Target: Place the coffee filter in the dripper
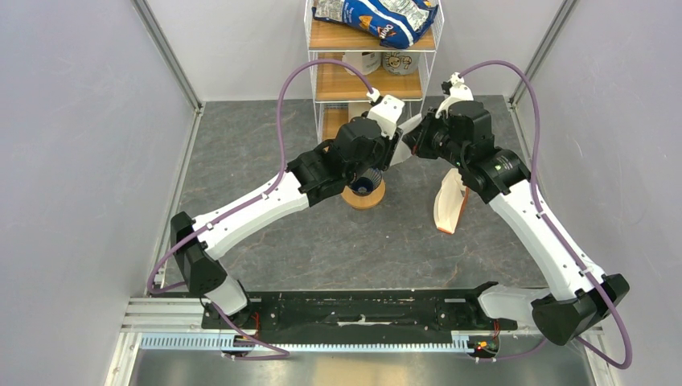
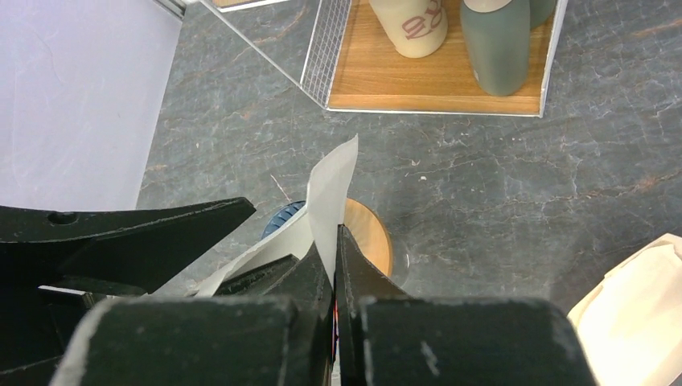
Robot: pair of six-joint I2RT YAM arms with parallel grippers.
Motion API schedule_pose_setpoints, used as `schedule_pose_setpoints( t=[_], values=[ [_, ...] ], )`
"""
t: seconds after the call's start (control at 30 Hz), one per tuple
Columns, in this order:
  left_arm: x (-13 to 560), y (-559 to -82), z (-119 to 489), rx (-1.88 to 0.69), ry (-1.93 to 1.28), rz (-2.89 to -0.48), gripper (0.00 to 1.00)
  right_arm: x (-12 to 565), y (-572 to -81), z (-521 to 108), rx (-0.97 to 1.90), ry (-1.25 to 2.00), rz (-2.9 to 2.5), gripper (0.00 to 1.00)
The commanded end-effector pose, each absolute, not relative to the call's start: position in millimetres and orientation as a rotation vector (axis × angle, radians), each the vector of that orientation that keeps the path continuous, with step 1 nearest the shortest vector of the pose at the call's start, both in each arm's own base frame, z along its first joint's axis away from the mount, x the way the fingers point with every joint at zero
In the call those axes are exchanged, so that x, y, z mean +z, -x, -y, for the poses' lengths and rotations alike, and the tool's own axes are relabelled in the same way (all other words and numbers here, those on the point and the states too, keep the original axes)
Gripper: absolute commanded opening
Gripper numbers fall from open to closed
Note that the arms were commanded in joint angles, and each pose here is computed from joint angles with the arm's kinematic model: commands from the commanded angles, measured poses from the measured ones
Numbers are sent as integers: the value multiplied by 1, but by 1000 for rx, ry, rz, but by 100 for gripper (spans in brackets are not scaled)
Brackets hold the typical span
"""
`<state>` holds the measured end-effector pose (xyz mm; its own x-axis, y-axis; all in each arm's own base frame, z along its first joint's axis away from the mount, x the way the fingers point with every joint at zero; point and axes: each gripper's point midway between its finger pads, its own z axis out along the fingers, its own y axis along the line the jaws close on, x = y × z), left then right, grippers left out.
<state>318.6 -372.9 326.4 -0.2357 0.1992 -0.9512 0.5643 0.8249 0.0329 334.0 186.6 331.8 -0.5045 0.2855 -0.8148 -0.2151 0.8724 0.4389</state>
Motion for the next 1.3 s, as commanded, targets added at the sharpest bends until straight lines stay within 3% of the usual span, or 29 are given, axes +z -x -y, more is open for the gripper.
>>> schedule_pose_setpoints(
  t=[0.0, 0.33, 0.43, 0.5, 0.53, 0.57, 0.6, 0.63, 0.87, 0.97, 1.27],
  values=[
    [355, -327, 354, -346, -478, -1744, 51, 354, -337, -181, 620, -158, -1964, 0],
    [351, -330, 355, -368, -452, -1754, 45, 347, -338, -178, 630, -272, -1998, 0],
    [348, -331, 355, -399, -446, -1769, 37, 347, -337, -182, 658, -272, -1998, 0],
    [345, -332, 356, -414, -465, -1778, 21, 347, -337, -185, 673, -252, -1998, 0],
    [345, -333, 355, -426, -481, -1780, 11, 346, -336, -186, 671, -227, -2002, 7],
    [346, -333, 355, -432, -506, -1774, 2, 345, -335, -185, 655, -199, -2005, 21],
    [348, -331, 355, -437, -540, -1760, 2, 344, -333, -182, 631, -169, -2006, 35],
    [349, -329, 355, -434, -580, -1740, 2, 344, -332, -178, 604, -138, -2005, 44],
    [348, -307, 357, -414, -894, -1634, 2, 357, -313, -164, 538, 135, -1955, 89],
    [347, -300, 359, -424, -975, -1604, 2, 360, -308, -165, 512, 260, -1939, 92],
    [346, -288, 364, -450, -1090, -1553, 2, 347, -308, -159, 436, 315, -2026, 85]
  ],
)
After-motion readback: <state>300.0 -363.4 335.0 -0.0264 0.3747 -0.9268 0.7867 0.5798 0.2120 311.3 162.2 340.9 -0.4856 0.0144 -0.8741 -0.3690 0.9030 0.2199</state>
